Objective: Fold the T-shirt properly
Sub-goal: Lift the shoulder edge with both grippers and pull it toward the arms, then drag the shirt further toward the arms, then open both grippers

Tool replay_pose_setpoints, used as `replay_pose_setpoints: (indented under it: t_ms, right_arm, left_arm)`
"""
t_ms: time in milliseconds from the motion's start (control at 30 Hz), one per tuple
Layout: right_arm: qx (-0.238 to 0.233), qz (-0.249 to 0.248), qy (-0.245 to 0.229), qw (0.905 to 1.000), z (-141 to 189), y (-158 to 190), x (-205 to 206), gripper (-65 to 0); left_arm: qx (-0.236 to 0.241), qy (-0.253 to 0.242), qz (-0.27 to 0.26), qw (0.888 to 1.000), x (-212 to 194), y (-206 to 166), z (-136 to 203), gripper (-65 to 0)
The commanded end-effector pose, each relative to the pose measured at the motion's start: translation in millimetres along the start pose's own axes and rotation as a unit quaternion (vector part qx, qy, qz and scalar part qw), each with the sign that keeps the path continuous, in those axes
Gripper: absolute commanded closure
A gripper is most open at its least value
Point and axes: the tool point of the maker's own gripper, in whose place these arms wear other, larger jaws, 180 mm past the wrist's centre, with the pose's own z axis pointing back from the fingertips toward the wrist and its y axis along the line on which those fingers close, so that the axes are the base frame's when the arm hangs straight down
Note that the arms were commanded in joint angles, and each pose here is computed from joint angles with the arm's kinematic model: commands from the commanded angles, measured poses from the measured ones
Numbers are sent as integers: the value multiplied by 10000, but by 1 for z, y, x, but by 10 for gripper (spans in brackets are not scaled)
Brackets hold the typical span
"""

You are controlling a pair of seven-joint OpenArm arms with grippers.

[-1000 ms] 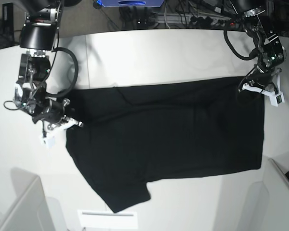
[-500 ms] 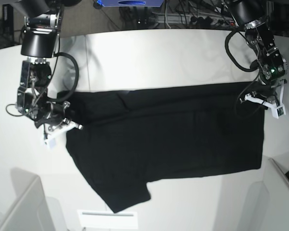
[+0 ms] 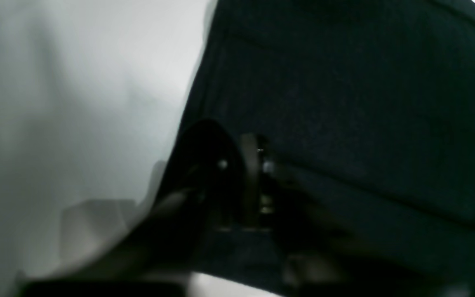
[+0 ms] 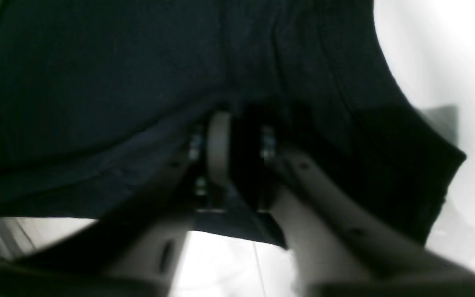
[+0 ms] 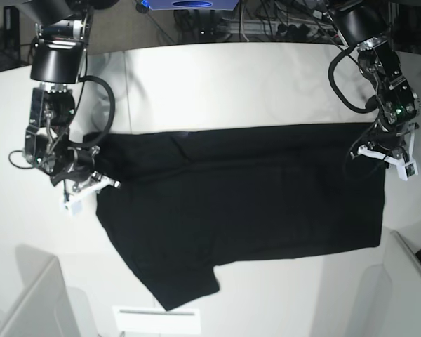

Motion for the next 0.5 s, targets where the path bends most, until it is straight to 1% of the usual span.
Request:
replay_pose_setpoints:
  t_ms: [0, 33, 100, 133, 200, 233, 267, 300, 333, 367, 433, 467]
  right_arm:
    - [28, 76, -303, 9995, 9, 2, 21, -183]
    - [27, 70, -323, 9995, 10, 2, 22, -215]
    - [5, 26, -408, 9992, 14, -2, 25, -249]
    - [-8, -42, -488, 9988, 18, -5, 25, -251]
    - [-40, -224, -876, 9959, 34, -12, 34, -249]
    - [-104, -482, -1090, 9928, 41, -19, 33, -254]
    - [-224, -809, -1360, 9871, 51, -28, 34, -258]
    - [-337, -1037, -1612, 9809, 62, -33, 36, -264]
    - [-435, -1146, -1778, 9764, 72, -38, 33, -288]
    - [-523, -1153, -1886, 9738, 80, -41, 26, -324]
    - [-549, -1131, -1970, 9723, 88, -40, 12, -387]
    - [-514, -1188, -1962, 9720, 89, -36, 1, -414]
  left_arm:
    - [13, -320, -33, 9995, 23, 2, 3, -193]
    - [0, -379, -23, 9993, 28, 0, 2, -253]
    - [23, -467, -54, 9989, 37, 4, 3, -367]
    - [23, -481, -51, 9988, 39, 5, 3, -403]
    - [136, -626, 36, 9979, 47, 16, 11, -461]
    - [231, -760, 165, 9967, 54, 26, 18, -476]
    - [300, -911, 369, 9947, 60, 36, 26, -482]
    - [316, -968, 610, 9929, 55, 44, 33, -479]
    - [318, -1016, 863, 9906, 50, 52, 40, -481]
    - [306, -1031, 1127, 9878, 42, 60, 47, -481]
    - [201, -970, 1537, 9831, 25, 70, 54, -481]
    - [129, -821, 1669, 9825, 10, 72, 55, -481]
